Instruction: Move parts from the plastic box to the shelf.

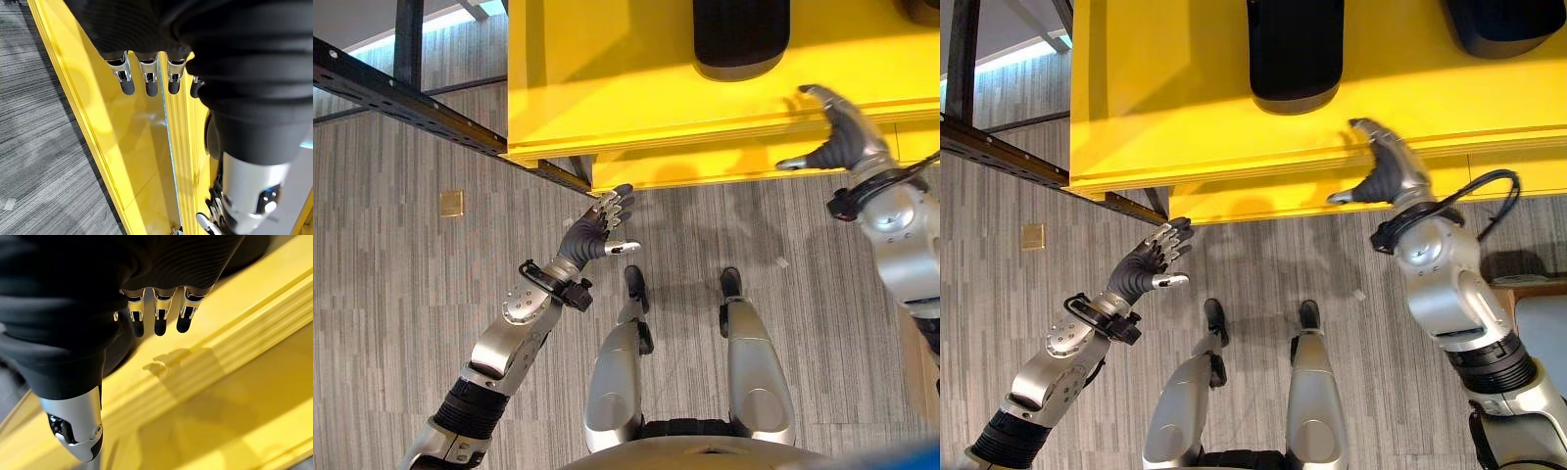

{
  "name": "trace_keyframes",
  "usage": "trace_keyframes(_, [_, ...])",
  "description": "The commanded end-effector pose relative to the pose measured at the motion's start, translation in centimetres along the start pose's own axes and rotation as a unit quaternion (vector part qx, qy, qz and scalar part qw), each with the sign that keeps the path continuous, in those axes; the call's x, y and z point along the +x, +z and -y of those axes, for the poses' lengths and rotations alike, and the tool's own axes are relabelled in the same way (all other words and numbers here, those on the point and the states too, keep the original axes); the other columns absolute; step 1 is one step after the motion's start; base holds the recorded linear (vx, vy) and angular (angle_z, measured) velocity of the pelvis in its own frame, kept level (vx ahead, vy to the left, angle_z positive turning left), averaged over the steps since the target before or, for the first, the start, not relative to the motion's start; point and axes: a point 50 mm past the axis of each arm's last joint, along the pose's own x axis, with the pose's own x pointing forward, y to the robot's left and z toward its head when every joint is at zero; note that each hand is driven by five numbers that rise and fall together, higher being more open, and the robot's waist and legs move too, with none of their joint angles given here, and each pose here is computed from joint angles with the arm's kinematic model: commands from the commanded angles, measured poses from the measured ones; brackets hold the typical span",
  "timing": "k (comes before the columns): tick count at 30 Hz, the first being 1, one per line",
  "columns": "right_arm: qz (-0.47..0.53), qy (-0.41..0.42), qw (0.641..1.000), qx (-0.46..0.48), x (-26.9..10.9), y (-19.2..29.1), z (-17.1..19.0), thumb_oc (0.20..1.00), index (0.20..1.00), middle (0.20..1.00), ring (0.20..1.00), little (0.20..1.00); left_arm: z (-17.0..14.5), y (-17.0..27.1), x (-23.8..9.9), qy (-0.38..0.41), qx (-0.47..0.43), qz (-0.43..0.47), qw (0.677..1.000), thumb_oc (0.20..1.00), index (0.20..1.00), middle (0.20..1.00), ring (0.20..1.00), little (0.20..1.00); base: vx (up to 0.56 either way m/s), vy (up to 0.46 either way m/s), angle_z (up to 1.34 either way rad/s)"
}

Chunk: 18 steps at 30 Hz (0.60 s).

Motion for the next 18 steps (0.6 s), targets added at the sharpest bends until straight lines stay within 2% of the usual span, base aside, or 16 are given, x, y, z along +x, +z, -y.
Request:
trace_keyframes(1, [0.077, -0.032, 0.996, -0.013, 0.2, 2.8, 1.1, 1.000, 1.000, 1.000, 1.000, 1.000, 0.0, 1.4, -0.6, 0.005, 0.020, 0.028, 0.999, 1.000, 1.000, 1.000, 1.000, 1.000, -0.01, 0.009, 0.04])
trace_keyframes(7, [0.138, -0.038, 0.989, -0.040, 1.1, 5.6, 0.0, 1.000, 1.000, 1.000, 1.000, 1.000, 0.3, 1.4, 0.2, 0.001, 0.027, 0.027, 0.999, 1.000, 1.000, 1.000, 1.000, 1.000, -0.01, -0.007, 0.07])
trace_keyframes(9, [0.126, -0.058, 0.989, -0.056, 2.4, 5.7, 0.1, 1.000, 1.000, 1.000, 1.000, 1.000, 0.2, 1.5, 0.5, -0.005, 0.030, 0.027, 0.999, 1.000, 1.000, 1.000, 1.000, 1.000, -0.02, -0.034, 0.19])
trace_keyframes(18, [0.078, -0.107, 0.987, -0.087, 3.7, 4.4, 1.7, 1.000, 1.000, 1.000, 1.000, 1.000, 0.3, 1.3, 0.5, -0.013, 0.028, 0.024, 0.999, 1.000, 1.000, 1.000, 1.000, 1.000, 0.00, -0.006, 0.02])
